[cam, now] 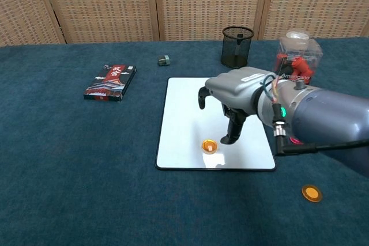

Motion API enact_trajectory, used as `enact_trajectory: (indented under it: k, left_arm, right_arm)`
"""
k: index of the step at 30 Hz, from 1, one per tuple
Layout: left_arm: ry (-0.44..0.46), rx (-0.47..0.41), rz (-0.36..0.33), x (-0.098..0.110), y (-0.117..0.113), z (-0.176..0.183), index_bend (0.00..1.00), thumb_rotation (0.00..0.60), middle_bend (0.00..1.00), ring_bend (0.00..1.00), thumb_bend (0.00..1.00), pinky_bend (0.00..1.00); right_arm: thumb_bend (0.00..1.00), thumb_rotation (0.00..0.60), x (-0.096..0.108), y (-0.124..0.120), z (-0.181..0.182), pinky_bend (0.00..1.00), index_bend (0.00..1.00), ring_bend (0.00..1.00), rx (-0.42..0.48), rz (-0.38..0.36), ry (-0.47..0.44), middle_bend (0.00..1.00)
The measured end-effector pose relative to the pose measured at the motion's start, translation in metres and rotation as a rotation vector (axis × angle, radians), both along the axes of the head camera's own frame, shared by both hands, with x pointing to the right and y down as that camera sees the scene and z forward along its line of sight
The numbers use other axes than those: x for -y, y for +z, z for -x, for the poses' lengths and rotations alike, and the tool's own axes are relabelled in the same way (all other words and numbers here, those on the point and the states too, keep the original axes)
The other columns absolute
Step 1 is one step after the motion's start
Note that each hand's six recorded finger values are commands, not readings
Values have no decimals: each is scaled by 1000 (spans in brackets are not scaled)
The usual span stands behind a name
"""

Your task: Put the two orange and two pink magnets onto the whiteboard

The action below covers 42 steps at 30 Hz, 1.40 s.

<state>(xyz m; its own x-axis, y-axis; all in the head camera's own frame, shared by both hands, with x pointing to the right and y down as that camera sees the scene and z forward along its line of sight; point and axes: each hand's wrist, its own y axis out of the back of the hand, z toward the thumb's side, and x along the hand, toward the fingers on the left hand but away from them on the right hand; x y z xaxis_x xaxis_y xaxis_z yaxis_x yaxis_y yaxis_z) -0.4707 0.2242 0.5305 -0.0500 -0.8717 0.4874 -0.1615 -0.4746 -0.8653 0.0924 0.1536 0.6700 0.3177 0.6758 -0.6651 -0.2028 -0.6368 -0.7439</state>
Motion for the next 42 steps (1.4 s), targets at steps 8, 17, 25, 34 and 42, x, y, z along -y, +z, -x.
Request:
enact_trajectory:
  k: [8, 17, 25, 34, 42]
  left_arm:
    - [8, 2, 0, -1, 0, -2, 0, 600, 0, 0, 85, 0]
    - [20, 14, 5, -3, 3, -7, 0, 600, 0, 0, 86, 0]
    - [19, 21, 11, -3, 6, -8, 0, 600, 0, 0, 86, 0]
    - [15, 19, 9, -3, 5, -7, 0, 600, 0, 0, 85, 0]
    - [20, 24, 12, -3, 6, -8, 0, 600, 0, 0, 86, 0]
  right_arm:
    - [258, 600, -18, -14, -53, 1000, 338, 1000, 17, 41, 9, 949]
    - [260, 600, -67, -14, -108, 1000, 385, 1000, 98, 127, 8, 949]
    - [260, 600, -89, -1, -133, 1000, 385, 1000, 98, 173, 21, 949]
    - [260, 600, -89, 8, -141, 1000, 385, 1000, 81, 158, 33, 949]
    - [260, 600, -90, 15, -147, 1000, 399, 1000, 68, 165, 43, 949]
